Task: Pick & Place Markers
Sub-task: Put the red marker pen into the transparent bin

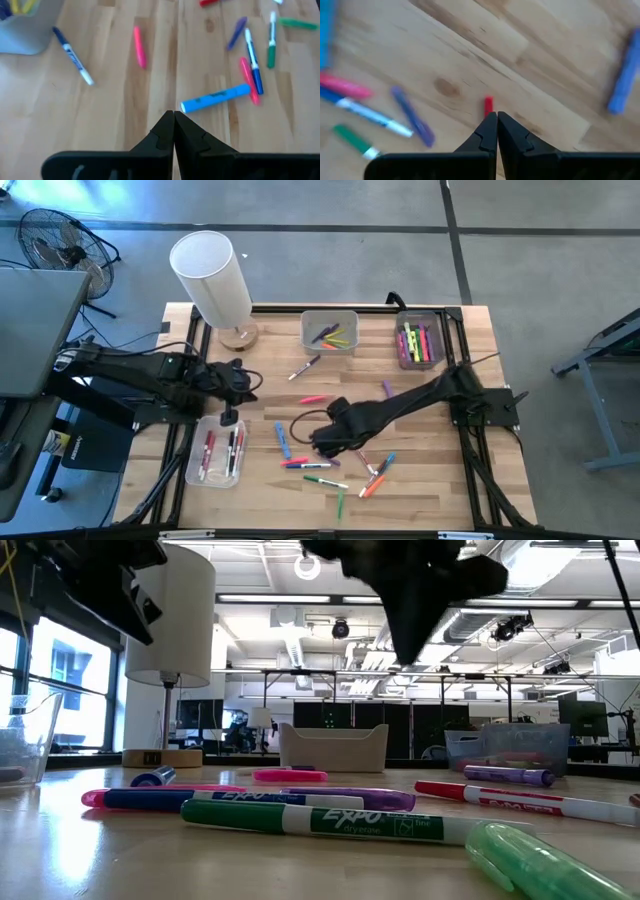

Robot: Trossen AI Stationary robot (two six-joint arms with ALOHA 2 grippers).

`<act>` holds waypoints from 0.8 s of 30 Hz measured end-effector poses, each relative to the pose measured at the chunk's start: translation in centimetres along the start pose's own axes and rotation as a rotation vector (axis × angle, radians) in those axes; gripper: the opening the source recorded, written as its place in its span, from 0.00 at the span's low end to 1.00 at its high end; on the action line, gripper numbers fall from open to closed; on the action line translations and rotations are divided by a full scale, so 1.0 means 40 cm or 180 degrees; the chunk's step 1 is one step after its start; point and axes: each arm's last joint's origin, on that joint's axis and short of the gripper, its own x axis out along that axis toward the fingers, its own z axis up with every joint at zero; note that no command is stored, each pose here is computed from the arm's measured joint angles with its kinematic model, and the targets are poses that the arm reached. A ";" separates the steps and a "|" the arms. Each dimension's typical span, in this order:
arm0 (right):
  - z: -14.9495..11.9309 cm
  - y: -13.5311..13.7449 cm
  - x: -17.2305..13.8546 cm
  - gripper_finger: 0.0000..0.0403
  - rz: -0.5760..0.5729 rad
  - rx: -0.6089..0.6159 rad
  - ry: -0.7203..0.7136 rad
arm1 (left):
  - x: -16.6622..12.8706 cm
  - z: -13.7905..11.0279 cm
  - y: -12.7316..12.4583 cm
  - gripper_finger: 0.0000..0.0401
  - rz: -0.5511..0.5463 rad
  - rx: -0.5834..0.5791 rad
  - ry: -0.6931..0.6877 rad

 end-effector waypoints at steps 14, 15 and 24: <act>-0.102 0.038 0.162 0.29 -0.0150 0.0085 0.0513 | 0.004 -0.003 -0.011 0.00 -0.0441 0.0120 0.0076; -0.108 0.037 0.174 0.31 -0.0131 0.0083 0.0566 | 0.004 -0.003 -0.011 0.00 -0.0453 0.0121 0.0078; -0.163 0.011 0.281 0.31 0.0087 0.0127 0.0784 | 0.003 -0.003 -0.012 0.00 -0.0486 0.0120 0.0085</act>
